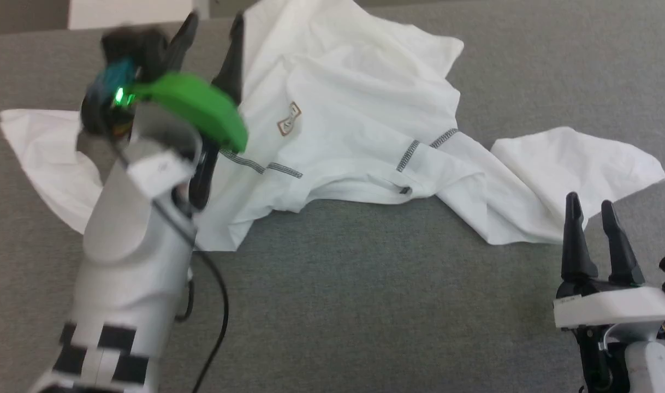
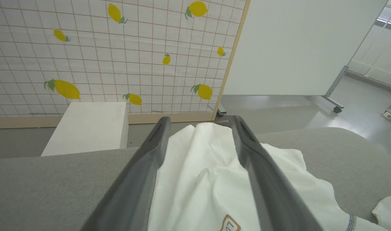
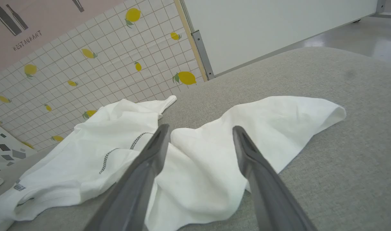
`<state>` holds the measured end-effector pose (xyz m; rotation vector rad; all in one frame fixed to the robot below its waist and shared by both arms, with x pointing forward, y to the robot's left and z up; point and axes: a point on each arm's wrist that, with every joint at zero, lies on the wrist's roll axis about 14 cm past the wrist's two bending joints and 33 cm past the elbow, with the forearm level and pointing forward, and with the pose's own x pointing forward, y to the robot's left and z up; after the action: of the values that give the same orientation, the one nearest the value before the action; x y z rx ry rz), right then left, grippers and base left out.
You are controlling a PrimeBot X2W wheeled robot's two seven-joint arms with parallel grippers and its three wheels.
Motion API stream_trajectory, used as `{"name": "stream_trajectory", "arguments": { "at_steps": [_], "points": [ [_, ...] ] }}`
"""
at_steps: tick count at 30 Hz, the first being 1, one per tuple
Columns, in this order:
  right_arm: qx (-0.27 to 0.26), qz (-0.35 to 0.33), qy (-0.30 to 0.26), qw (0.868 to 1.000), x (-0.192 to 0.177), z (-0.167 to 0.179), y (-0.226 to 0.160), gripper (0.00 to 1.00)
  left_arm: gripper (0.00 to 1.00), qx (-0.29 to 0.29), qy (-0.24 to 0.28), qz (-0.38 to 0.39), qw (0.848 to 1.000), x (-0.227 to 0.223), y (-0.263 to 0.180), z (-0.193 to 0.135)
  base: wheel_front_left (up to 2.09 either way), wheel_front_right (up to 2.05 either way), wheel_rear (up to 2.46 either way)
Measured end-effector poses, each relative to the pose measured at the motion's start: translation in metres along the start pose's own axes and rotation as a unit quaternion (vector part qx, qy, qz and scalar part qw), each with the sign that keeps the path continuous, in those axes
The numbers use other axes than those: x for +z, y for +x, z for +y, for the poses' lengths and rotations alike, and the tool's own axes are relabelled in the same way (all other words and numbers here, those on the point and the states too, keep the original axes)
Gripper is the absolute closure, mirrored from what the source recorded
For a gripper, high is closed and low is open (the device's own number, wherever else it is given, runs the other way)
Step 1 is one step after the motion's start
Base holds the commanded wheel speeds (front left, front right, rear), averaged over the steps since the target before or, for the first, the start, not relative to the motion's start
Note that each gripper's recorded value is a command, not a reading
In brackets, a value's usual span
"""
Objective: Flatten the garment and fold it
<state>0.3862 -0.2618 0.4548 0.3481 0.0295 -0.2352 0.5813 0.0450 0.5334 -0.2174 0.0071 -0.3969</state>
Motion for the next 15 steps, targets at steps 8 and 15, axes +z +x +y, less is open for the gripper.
{"name": "stream_trajectory", "arguments": {
  "at_steps": [8,15],
  "points": [
    [0.041,0.000,0.006,0.999,0.009,0.026,-0.012,0.00,0.00,0.098,0.014,-0.090,0.991,0.023,-0.110,0.043,0.00,0.00,0.00],
    [0.069,0.030,-0.008,0.997,0.007,0.041,-0.022,0.00,0.00,0.180,0.006,-0.089,0.980,0.013,-0.196,0.056,0.00,0.00,0.00]
  ]
}}
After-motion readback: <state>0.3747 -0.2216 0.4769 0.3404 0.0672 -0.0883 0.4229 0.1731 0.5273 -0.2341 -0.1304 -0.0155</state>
